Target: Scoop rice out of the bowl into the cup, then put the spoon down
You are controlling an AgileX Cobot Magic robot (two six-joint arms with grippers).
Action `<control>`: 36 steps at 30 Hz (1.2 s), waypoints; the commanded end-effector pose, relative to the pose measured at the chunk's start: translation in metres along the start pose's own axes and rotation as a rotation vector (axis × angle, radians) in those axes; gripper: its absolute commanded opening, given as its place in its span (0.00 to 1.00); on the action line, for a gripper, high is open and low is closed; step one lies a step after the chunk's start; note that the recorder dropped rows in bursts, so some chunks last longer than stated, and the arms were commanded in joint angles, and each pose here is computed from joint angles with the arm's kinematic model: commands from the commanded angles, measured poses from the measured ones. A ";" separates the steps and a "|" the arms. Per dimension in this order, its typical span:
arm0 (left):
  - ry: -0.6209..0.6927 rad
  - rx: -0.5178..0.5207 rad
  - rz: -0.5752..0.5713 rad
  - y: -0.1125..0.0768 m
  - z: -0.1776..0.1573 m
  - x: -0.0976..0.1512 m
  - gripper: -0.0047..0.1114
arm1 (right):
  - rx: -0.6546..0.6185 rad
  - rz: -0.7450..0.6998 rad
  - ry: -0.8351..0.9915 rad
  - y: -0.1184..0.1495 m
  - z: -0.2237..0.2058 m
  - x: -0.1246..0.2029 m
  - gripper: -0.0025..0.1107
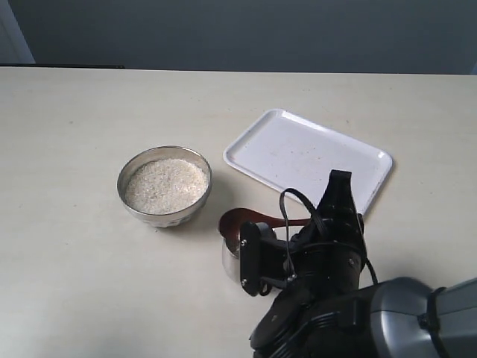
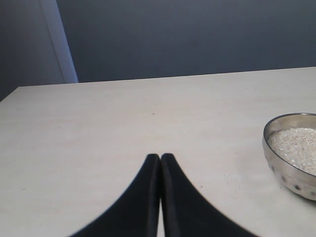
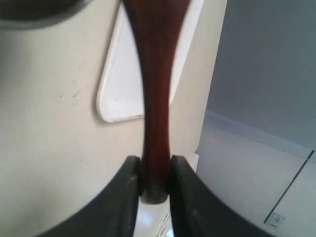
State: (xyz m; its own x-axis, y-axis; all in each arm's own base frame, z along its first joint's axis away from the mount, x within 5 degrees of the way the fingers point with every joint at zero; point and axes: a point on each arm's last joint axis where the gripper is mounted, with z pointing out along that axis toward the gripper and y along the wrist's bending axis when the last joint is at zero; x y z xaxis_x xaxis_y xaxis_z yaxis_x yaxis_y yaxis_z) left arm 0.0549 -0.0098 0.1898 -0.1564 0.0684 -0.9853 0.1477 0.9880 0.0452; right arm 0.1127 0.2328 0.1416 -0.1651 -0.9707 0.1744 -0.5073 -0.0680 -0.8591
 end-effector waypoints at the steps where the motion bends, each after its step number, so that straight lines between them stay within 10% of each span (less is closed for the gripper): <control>1: -0.020 0.002 0.001 0.000 -0.001 -0.002 0.04 | 0.008 -0.005 0.009 0.001 0.000 0.005 0.01; 36: -0.020 0.002 0.001 0.000 -0.001 -0.002 0.04 | 0.057 -0.085 0.018 -0.016 0.017 0.011 0.01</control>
State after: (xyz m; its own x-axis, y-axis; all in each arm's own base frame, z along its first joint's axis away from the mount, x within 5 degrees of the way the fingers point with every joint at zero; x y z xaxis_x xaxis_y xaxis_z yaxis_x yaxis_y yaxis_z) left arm 0.0549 -0.0098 0.1898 -0.1564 0.0684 -0.9853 0.1477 0.9880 0.0452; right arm 0.1303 0.2220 0.1444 -0.1248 -0.9576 0.2598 -0.4787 -0.1713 -0.8611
